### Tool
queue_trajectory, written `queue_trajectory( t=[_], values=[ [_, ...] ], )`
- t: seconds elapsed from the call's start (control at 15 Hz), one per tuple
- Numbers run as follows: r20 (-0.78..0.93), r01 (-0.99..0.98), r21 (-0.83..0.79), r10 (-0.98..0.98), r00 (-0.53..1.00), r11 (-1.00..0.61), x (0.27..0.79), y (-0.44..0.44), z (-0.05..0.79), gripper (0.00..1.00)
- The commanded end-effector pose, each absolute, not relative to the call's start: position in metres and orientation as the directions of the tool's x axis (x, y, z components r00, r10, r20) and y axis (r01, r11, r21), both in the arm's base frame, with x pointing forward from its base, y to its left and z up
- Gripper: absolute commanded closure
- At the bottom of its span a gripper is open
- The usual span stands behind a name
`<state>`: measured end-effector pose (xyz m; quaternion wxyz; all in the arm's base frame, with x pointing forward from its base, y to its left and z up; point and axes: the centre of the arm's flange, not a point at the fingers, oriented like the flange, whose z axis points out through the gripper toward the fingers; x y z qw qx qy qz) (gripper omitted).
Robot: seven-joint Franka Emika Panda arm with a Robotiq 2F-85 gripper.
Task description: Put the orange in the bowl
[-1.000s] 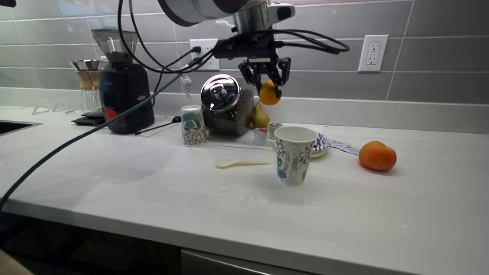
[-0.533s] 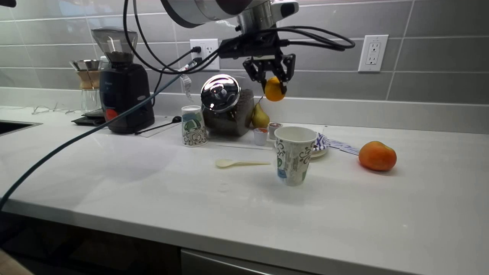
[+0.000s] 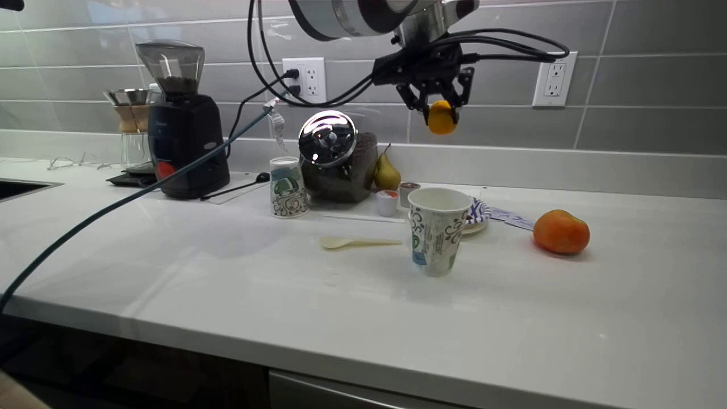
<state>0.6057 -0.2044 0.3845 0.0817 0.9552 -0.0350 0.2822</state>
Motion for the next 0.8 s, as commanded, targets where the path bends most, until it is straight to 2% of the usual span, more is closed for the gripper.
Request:
queue_trajectory(
  t=[0.0, 0.73],
  values=[
    [0.536, -0.043, 0.096, 0.015, 0.844, -0.994, 0.652, -0.234, 0.369, 0.70],
    [0.415, 0.033, 0.020, 0.039, 0.909, -0.999, 0.701, -0.277, 0.284, 0.70]
  ],
)
